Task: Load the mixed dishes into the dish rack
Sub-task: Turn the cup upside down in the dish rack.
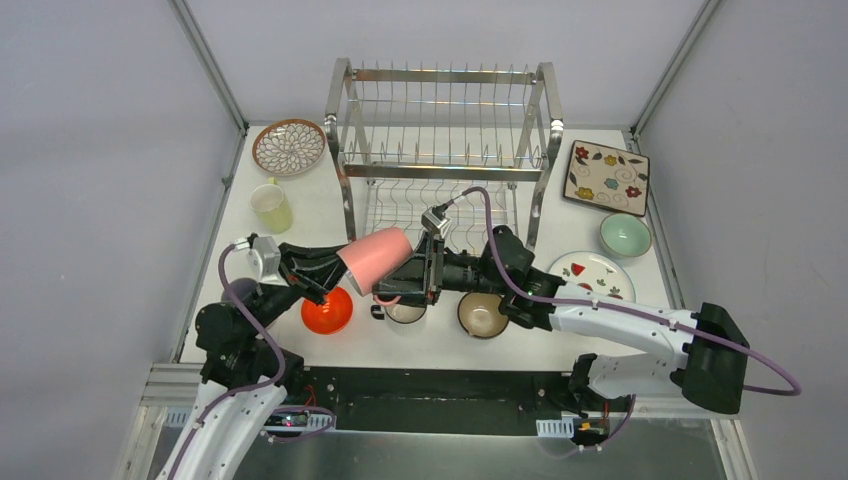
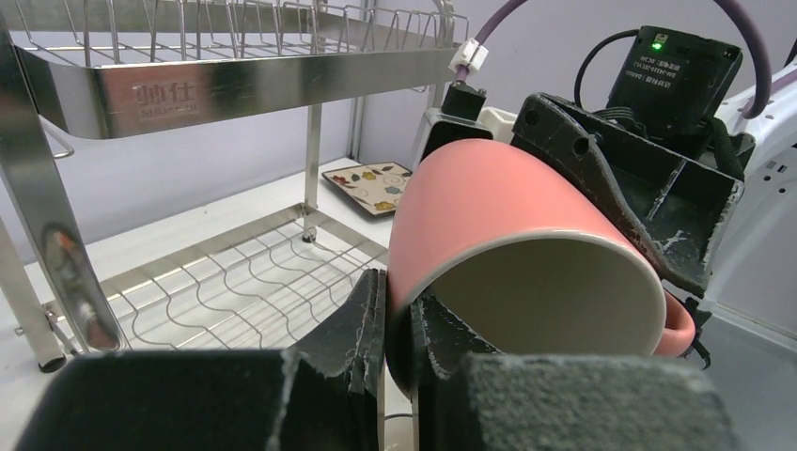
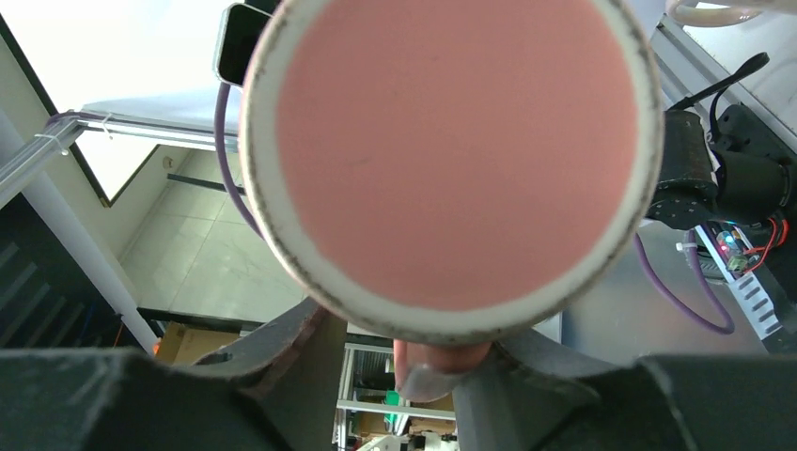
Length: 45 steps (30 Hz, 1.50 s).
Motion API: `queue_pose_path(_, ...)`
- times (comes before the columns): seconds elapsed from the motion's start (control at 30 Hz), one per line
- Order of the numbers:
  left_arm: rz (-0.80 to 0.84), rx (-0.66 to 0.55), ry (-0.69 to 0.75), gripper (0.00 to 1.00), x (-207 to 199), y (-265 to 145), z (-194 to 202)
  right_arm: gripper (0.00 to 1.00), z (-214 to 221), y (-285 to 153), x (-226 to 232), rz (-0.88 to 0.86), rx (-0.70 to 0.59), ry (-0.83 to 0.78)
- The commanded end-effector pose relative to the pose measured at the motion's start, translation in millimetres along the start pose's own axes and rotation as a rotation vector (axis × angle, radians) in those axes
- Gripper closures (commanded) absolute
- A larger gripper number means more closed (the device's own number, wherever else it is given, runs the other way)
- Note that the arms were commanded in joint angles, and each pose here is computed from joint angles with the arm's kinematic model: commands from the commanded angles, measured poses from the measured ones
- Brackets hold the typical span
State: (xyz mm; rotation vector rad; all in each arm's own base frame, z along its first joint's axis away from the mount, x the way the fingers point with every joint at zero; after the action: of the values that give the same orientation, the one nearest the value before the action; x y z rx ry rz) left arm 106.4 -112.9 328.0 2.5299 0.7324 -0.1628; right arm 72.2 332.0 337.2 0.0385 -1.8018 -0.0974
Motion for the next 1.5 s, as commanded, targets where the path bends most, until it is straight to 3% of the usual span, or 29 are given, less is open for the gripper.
queue_pose_path(0.0, 0.101, -0.138, 0.066, 1.00, -17, 3, -27, 0.57, -6, -9, 24, -0.098, -0.060, -0.047)
queue_pose_path(0.33, 0.175, -0.114, 0.071, 1.00, -20, 10, -25, 0.56, -5, -2, 26, -0.102, -0.027, -0.046)
queue_pose_path(0.4, 0.176, -0.108, 0.067, 1.00, -20, 10, -24, 0.65, -5, -1, 24, -0.099, -0.025, -0.047)
queue_pose_path(0.53, 0.171, -0.099, 0.056, 1.00, -18, 10, -20, 0.98, -6, 0, 23, -0.104, -0.035, -0.065)
queue_pose_path(0.6, 0.151, -0.087, 0.045, 1.00, -16, 9, -18, 1.00, -6, -1, 22, -0.107, -0.044, -0.073)
queue_pose_path(0.67, 0.121, -0.077, 0.037, 0.88, -13, 9, -16, 1.00, -6, -4, 22, -0.108, -0.057, -0.083)
queue_pose_path(0.8, 0.074, -0.047, 0.030, 0.48, -8, 7, -13, 1.00, -9, -10, 15, -0.065, -0.095, -0.100)
queue_pose_path(0.87, 0.050, -0.026, 0.035, 0.35, -7, 5, -11, 1.00, -11, -14, 8, -0.015, -0.122, -0.114)
queue_pose_path(1.03, -0.012, 0.014, 0.074, 0.24, -3, -2, -9, 1.00, -12, -24, -8, 0.096, -0.160, -0.096)
queue_pose_path(1.1, -0.054, 0.031, 0.097, 0.19, 0, -4, -10, 1.00, -15, -29, -18, 0.160, -0.197, -0.186)
queue_pose_path(1.23, -0.136, 0.078, 0.113, 0.01, 7, -6, -13, 1.00, -15, -39, -37, 0.317, -0.199, -0.262)
queue_pose_path(1.47, -0.291, 0.124, 0.099, 0.01, 26, -7, -9, 1.00, -12, -52, -62, 0.497, -0.173, -0.312)
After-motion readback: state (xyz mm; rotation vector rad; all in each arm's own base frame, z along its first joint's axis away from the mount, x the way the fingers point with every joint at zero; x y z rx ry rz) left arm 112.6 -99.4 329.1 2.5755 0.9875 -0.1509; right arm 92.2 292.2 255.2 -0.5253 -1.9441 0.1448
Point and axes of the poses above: each gripper's point midway between its finger pads, its own y axis out along the fingers, its own x axis along the line the jaws close on, z = x × y, the point moved 7 cm from there along -y, back along the fingers, and after that the axes turned 6 degrees about -y, right-handed, at the moved point
